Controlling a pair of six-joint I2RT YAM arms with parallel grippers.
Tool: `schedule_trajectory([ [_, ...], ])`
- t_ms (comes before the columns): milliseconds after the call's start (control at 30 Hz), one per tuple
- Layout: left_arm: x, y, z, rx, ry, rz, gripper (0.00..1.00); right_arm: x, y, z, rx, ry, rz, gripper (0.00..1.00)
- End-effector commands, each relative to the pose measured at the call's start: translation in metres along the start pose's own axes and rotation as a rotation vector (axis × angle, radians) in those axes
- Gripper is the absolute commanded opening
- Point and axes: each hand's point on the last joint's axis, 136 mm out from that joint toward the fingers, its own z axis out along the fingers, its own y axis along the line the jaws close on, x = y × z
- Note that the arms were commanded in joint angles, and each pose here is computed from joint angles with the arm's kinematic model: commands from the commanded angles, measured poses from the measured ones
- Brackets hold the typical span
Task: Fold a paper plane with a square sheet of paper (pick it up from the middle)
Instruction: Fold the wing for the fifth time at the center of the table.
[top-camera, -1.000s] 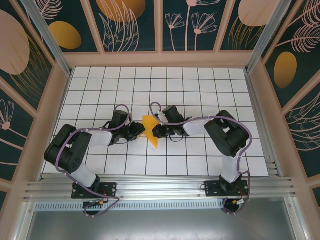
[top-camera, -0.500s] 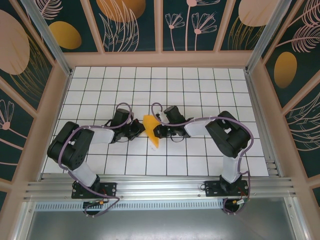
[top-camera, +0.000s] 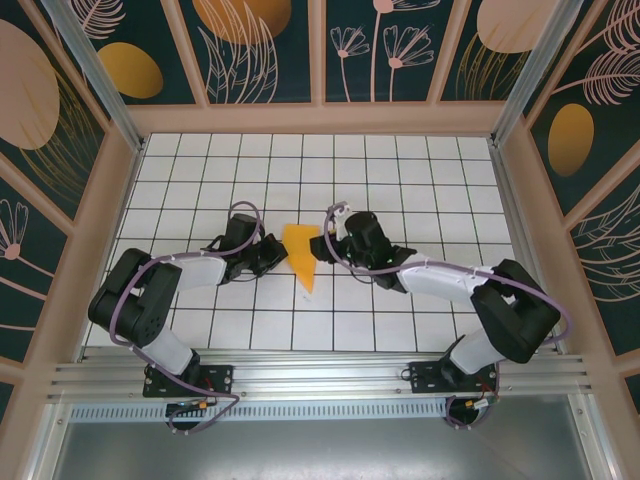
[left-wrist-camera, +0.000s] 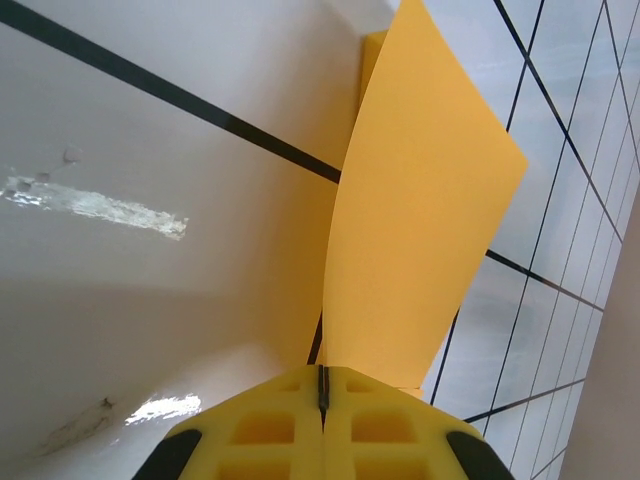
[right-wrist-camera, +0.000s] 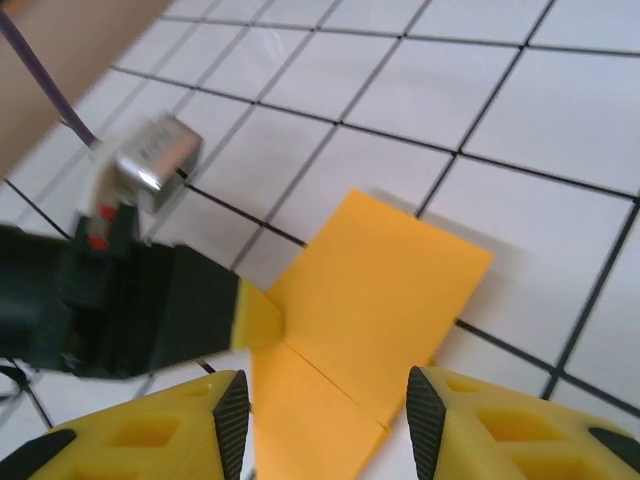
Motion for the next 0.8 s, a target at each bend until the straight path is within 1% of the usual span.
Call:
schedule_trajectory([
  [0, -0.005, -0.014, -0.004, 0.0, -0.023, 0.021, 0.0, 0.017, 0.0, 0.003, 0.078, -0.003, -0.118, 0.48],
  [100, -0.004, -0.017, -0.002, -0.005, -0.022, 0.02, 0.0, 0.037, 0.003, 0.01, 0.118, 0.038, -0.16, 0.47],
  [167, -0.005, -0.017, -0.001, -0.012, -0.025, 0.016, 0.0, 0.047, 0.008, 0.012, 0.139, 0.023, -0.196, 0.48],
  [333, -0.006, -0.018, -0.002, -0.024, -0.03, 0.014, 0.0, 0.063, 0.023, 0.024, 0.144, 0.028, -0.289, 0.45],
  [433, -0.006, -0.018, -0.002, -0.022, -0.028, 0.009, 0.0, 0.074, 0.034, 0.034, 0.124, 0.038, -0.335, 0.43],
  [600, -0.005, -0.019, -0.003, -0.02, -0.026, 0.004, 0.0, 0.087, 0.036, 0.049, 0.144, 0.058, -0.368, 0.41],
  [700, -0.005, -0.02, -0.003, -0.014, -0.022, 0.0, 0.0, 0.088, 0.034, 0.056, 0.161, 0.055, -0.377, 0.36],
  [767, -0.004, -0.021, -0.003, -0.012, -0.021, -0.002, 0.0, 0.087, 0.031, 0.06, 0.181, 0.056, -0.393, 0.3],
])
